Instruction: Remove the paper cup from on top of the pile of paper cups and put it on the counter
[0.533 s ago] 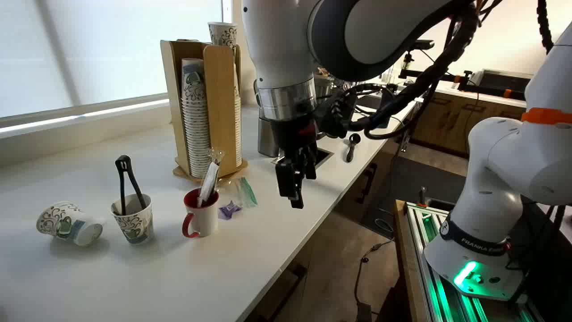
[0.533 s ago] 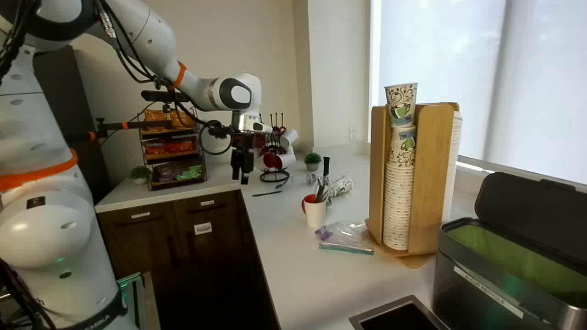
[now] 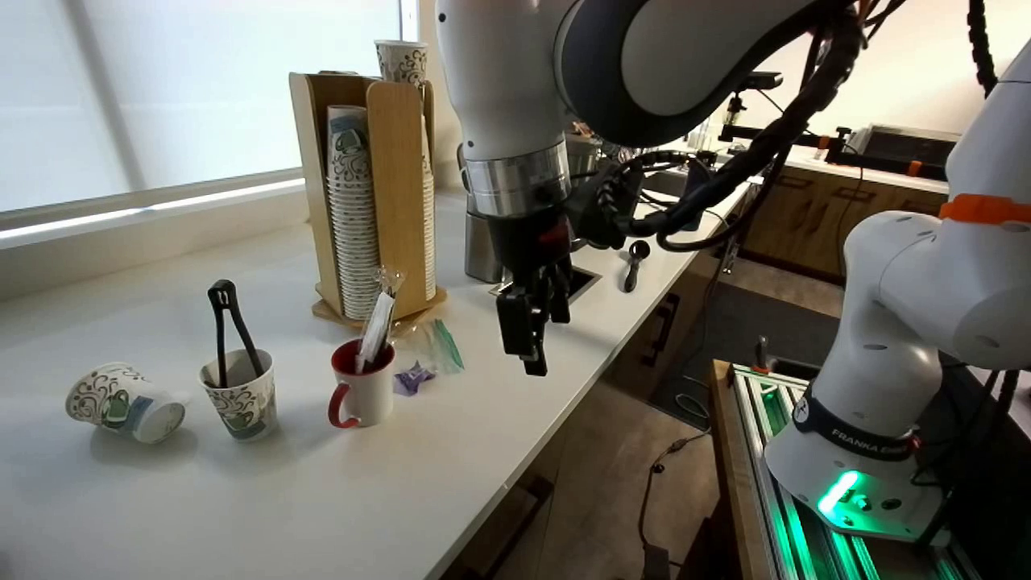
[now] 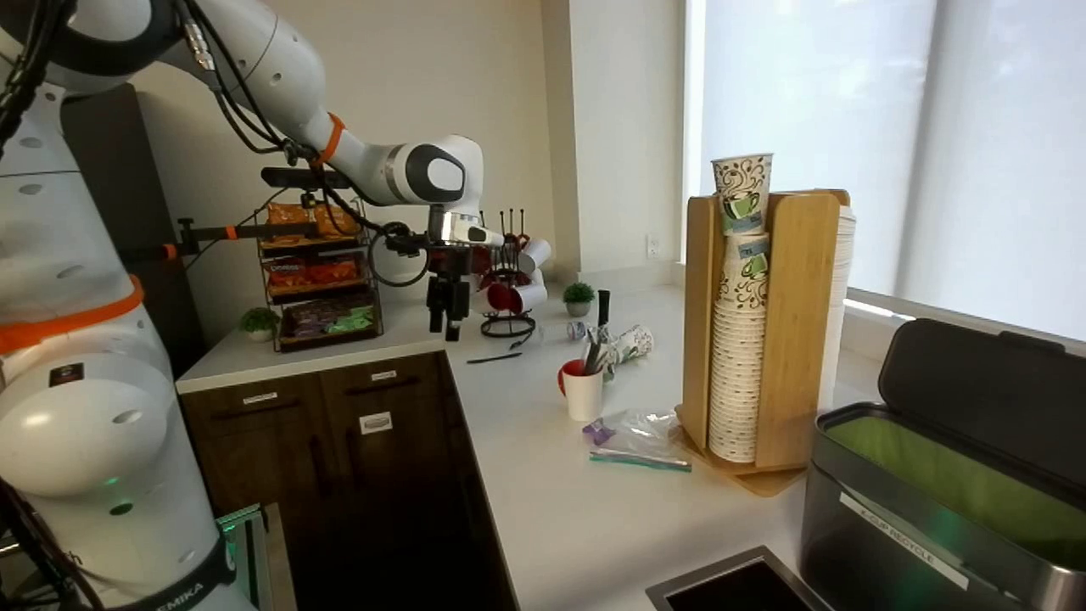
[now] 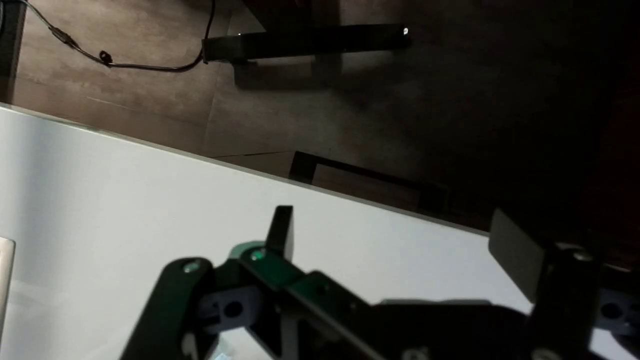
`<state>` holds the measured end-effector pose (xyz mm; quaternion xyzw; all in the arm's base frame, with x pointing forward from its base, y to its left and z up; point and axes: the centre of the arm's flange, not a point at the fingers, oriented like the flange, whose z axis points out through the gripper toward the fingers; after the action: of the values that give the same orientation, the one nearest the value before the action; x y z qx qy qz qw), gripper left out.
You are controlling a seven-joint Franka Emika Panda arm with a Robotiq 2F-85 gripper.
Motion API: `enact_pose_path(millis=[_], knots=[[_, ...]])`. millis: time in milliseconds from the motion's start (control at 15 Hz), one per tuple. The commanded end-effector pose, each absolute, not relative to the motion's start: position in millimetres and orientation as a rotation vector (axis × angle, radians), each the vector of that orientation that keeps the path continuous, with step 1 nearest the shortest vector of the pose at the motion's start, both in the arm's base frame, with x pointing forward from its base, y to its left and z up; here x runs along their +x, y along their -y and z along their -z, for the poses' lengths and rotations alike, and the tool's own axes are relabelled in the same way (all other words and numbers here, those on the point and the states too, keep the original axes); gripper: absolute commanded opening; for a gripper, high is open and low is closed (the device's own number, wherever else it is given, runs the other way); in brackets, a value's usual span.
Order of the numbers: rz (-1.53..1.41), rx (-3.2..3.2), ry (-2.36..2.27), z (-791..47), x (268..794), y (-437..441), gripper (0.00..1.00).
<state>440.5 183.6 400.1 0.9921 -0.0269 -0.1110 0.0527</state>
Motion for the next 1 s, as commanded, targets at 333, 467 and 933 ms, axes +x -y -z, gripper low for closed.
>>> enact_pose_path(millis=[333,467,933], knots=[[-0.118,2.994,0.256,-490,438,-113,1.0],[-0.252,2.924,0.253,-527,441,-88,1.0],[-0.436,2.824,0.339,-582,444,-51,1.0]])
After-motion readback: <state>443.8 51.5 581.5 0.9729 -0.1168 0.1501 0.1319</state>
